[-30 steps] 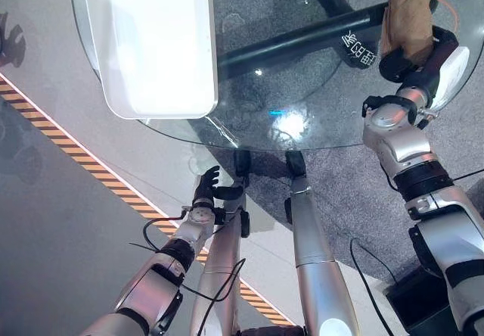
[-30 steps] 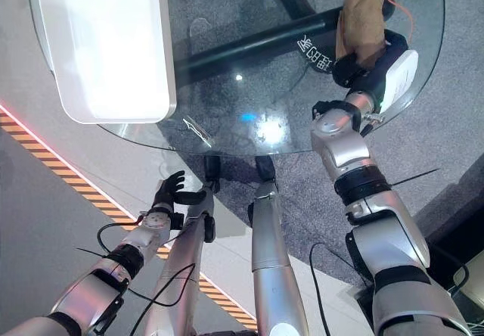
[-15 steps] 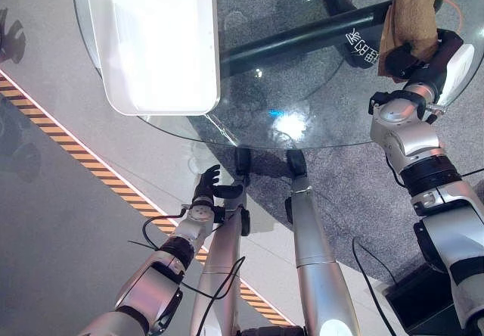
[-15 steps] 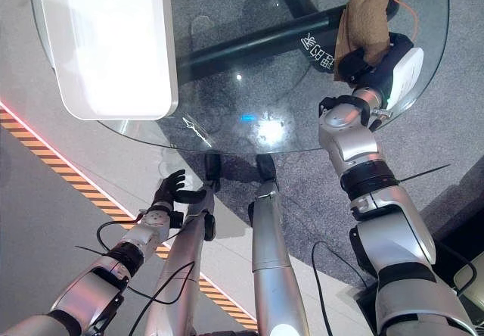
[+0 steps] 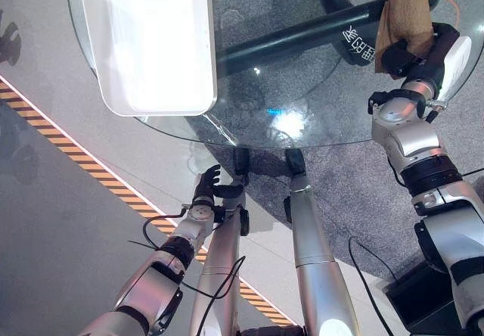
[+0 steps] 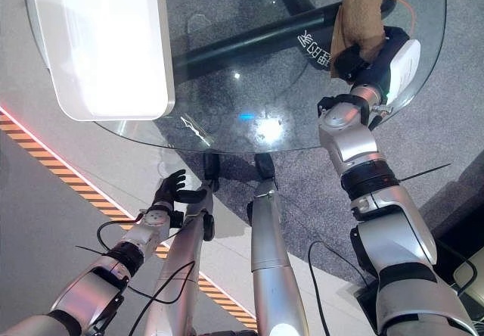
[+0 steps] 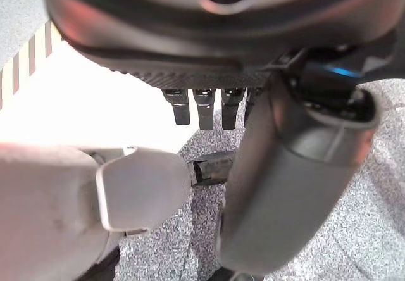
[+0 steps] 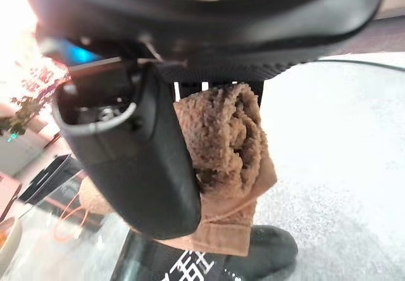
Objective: Wipe the table with a cloth and put it in the basket.
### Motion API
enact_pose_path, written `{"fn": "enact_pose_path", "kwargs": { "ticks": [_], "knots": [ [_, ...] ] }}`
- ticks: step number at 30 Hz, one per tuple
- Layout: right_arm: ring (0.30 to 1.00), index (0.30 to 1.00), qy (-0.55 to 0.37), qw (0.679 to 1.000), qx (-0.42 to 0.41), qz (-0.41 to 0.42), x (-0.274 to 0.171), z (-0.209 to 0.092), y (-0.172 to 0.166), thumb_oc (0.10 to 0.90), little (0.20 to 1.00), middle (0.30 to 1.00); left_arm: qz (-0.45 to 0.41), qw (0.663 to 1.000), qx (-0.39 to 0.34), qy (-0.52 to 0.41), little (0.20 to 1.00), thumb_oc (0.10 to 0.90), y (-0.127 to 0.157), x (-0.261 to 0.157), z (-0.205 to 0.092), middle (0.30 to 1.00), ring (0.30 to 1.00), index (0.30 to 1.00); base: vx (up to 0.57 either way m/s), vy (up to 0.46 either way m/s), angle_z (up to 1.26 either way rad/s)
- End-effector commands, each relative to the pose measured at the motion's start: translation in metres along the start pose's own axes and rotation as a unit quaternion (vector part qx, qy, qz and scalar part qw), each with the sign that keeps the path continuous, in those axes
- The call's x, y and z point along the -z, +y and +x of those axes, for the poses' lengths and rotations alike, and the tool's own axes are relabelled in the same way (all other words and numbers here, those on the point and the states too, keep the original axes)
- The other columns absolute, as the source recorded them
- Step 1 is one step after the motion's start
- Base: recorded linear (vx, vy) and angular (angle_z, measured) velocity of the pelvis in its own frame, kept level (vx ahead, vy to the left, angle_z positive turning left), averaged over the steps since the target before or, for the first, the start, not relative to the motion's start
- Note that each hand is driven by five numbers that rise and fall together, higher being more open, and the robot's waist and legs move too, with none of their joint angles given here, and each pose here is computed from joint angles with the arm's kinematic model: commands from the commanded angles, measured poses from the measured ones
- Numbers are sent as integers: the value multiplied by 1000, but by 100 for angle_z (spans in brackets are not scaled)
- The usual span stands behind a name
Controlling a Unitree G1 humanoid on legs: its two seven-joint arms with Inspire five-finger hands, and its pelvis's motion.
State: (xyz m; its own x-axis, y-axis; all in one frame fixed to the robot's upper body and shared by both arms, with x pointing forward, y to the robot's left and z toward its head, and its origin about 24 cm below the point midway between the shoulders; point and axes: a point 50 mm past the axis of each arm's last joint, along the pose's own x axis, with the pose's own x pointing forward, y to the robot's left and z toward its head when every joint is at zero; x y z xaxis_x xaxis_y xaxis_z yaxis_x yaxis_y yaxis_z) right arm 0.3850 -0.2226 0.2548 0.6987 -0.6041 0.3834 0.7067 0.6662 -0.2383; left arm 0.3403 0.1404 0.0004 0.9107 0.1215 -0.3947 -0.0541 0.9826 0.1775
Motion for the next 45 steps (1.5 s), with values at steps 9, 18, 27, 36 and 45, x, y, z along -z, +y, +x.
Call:
{"fn": "enact_pose_path", "kwargs": {
  "ticks": [9,18,27,36,45],
  "knots": [
    [300,300,-138,947,-290,-4,-49,-74,70,100,200,300,-2,999,-9,38,900,800,8,28,-5,900,900,900,3,-2,-1],
    [300,300,-142,912,-384,-39,-35,-112,93,100,200,300,10,1000,1,25,900,800,7,31,-8,900,900,900,-1,-13,6],
    [300,300,-135,891,-428,-62,-22,-128,104,100,200,300,20,1000,3,20,900,800,8,34,-10,900,900,900,-1,-2,0],
    [300,300,-114,873,-467,-78,-9,-134,106,100,200,300,33,999,4,16,900,800,12,36,-11,900,900,900,-2,-7,1],
    [300,300,-109,837,-529,-86,-5,-142,109,100,200,300,49,999,3,12,900,800,16,34,-11,900,900,900,-11,-28,1]
  ]
}}
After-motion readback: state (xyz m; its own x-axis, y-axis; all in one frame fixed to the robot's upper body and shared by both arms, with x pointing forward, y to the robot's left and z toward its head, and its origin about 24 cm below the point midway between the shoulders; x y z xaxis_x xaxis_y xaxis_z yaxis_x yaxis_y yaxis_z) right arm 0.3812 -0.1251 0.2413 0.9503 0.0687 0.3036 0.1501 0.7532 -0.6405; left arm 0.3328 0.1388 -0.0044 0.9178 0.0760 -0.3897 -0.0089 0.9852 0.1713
